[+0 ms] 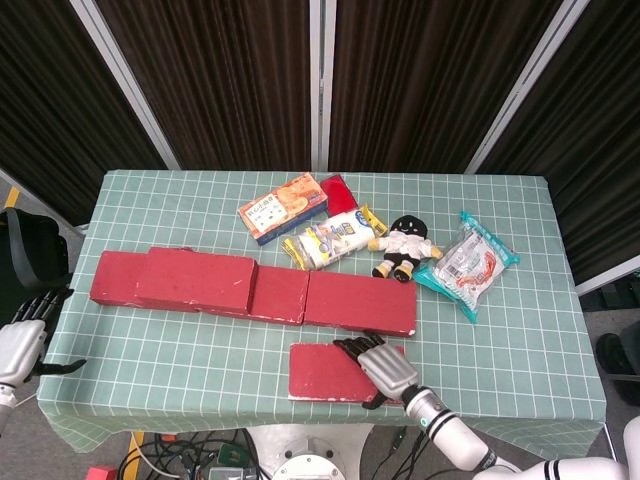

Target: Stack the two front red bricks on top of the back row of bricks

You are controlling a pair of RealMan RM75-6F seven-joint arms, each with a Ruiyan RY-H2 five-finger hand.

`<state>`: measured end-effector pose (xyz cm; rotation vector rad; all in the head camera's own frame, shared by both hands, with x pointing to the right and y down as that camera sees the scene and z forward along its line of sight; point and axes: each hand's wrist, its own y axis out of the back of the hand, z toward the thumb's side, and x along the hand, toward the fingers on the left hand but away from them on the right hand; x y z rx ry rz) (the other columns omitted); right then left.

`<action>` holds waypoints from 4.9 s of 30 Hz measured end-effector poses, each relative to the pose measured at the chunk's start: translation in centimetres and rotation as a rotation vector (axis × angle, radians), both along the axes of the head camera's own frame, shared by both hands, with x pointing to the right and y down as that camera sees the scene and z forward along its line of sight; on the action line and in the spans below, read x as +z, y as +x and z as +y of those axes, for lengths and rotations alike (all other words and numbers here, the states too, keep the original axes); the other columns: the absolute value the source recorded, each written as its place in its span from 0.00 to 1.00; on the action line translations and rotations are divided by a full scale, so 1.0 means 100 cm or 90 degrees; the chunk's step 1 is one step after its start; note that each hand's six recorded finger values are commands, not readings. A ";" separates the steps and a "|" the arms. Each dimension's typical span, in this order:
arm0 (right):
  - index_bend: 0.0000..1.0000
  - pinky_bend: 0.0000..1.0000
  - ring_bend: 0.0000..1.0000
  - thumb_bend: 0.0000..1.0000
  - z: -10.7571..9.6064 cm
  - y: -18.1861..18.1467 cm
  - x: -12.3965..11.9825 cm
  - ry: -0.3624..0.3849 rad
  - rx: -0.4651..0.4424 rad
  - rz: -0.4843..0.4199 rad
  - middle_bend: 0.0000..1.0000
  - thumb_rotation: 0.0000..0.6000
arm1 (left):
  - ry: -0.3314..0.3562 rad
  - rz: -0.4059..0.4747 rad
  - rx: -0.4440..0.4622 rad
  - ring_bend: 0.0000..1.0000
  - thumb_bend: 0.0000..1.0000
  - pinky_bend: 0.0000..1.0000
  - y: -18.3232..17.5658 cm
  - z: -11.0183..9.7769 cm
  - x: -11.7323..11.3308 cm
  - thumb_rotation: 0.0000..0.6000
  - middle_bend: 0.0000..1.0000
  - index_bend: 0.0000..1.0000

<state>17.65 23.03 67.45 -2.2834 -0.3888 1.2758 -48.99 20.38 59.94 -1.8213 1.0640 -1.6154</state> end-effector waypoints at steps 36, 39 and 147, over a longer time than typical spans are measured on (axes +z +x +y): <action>0.00 0.00 0.23 0.04 -0.131 -0.003 -0.055 0.147 0.082 0.014 0.27 1.00 | 0.069 -0.015 0.026 0.00 0.03 0.00 -0.001 -0.001 -0.012 1.00 0.00 0.02; 0.00 0.00 0.23 0.04 -0.140 -0.012 -0.048 0.128 0.072 0.022 0.27 1.00 | 0.068 -0.017 0.030 0.00 0.03 0.00 0.001 0.001 -0.013 1.00 0.00 0.02; 0.00 0.00 0.22 0.02 -0.155 -0.096 0.012 0.008 0.054 0.037 0.25 1.00 | 0.022 0.027 0.019 0.00 0.03 0.00 -0.005 0.012 -0.003 1.00 0.00 0.02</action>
